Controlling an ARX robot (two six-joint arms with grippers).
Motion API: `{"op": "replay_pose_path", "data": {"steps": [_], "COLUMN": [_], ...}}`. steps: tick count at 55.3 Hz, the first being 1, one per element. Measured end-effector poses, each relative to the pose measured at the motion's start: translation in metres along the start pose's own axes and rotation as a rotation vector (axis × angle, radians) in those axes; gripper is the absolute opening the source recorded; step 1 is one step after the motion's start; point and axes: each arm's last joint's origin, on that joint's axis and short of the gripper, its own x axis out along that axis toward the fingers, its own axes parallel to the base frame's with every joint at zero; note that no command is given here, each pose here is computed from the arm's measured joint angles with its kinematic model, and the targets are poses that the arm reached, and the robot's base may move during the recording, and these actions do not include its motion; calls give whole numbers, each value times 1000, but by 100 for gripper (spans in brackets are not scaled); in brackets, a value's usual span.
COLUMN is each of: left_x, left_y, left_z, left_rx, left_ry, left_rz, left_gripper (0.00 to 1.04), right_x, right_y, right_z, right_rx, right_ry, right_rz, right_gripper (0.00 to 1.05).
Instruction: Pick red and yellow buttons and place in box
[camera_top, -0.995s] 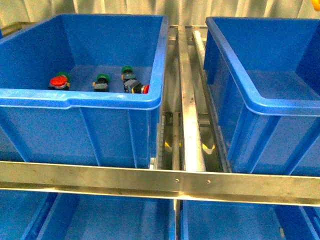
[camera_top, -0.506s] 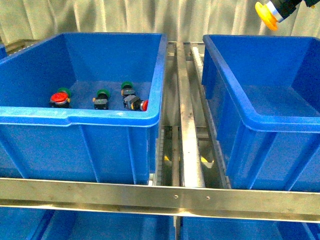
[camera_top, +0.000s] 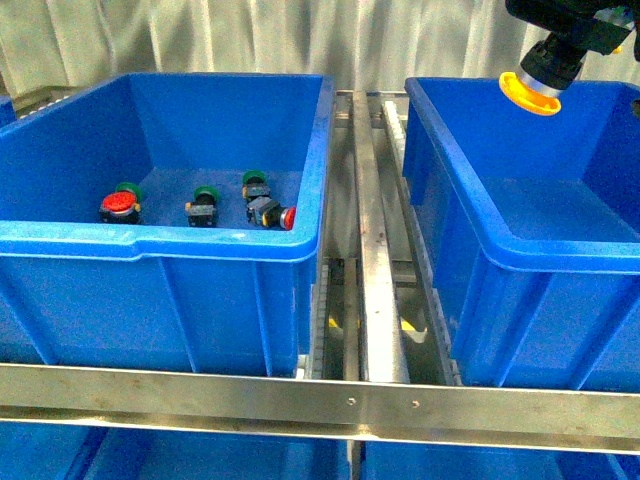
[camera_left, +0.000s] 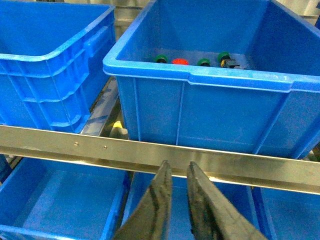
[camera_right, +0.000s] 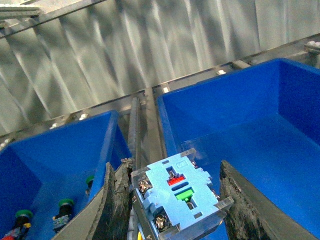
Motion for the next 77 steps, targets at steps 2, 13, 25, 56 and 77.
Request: {"op": "replay_pose_path", "data": {"steps": [2, 13, 25, 56, 77], "left_x": [0, 0, 0, 0, 0], "left_y": [0, 0, 0, 0, 0], "left_z": [0, 0, 0, 0, 0], "left_rx": [0, 0, 0, 3, 3], "left_ry": [0, 0, 0, 0, -1], "left_rz": [0, 0, 0, 2, 0], "left_gripper": [22, 54, 89, 97, 97], "right_x": [-1, -2, -6, -10, -6], "right_y": [1, 0, -1, -10, -25], "right_z": [0, -1, -2, -3, 5], "right_rx": [0, -1, -5, 47, 73], "right_ry": [1, 4, 15, 31, 25], "right_rz": [2, 3, 13, -12, -58], "right_gripper": [42, 42, 42, 42, 42]}}
